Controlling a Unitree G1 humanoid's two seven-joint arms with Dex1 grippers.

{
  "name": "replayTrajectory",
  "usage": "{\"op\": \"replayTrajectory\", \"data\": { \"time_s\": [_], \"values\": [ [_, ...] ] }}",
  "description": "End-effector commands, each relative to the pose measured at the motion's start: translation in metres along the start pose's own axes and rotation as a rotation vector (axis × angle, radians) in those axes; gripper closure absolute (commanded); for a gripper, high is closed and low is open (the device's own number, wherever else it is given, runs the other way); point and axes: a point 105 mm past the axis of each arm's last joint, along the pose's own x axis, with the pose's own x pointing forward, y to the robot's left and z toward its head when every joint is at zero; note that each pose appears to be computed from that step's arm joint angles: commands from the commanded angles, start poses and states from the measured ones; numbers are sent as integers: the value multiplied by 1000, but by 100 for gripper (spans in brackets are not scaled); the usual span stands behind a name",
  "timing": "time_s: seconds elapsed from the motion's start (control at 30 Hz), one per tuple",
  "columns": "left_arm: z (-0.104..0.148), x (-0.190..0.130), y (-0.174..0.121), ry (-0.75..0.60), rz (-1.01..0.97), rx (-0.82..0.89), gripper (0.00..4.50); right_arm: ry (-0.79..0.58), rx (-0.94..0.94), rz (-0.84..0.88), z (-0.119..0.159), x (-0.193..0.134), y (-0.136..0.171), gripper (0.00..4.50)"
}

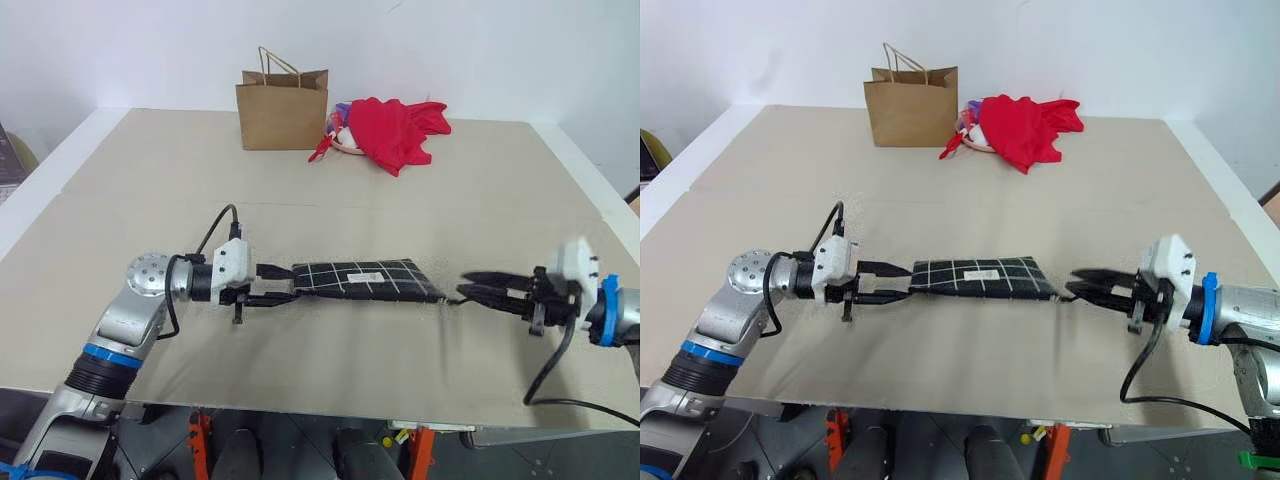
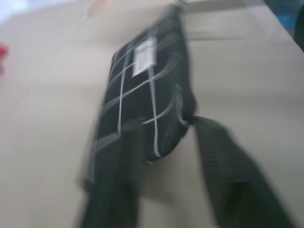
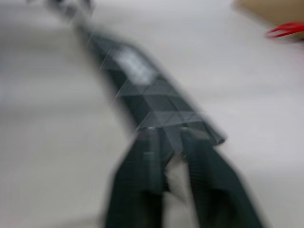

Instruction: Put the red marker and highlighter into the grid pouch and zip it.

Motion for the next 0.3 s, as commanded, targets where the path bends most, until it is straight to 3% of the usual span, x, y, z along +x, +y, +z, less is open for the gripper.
{"op": "replayTrajectory", "data": {
  "time_s": [0.03, 0.1, 0.13, 0.3],
  "values": [
    [12, -21, 20, -36, 160, -76, 85, -108, 83, -163, 15, -4, -11, 147],
    [8, -31, 27, -27, 253, -114, 0, -130, 138, -242, 10, -6, -13, 49],
    [3, -36, 31, -10, 308, -125, 0, -135, 152, -302, 7, -9, -16, 5],
    [-25, -62, 47, 52, 614, -160, 0, -116, 259, -638, -37, -30, -23, 5]
  ]
}}
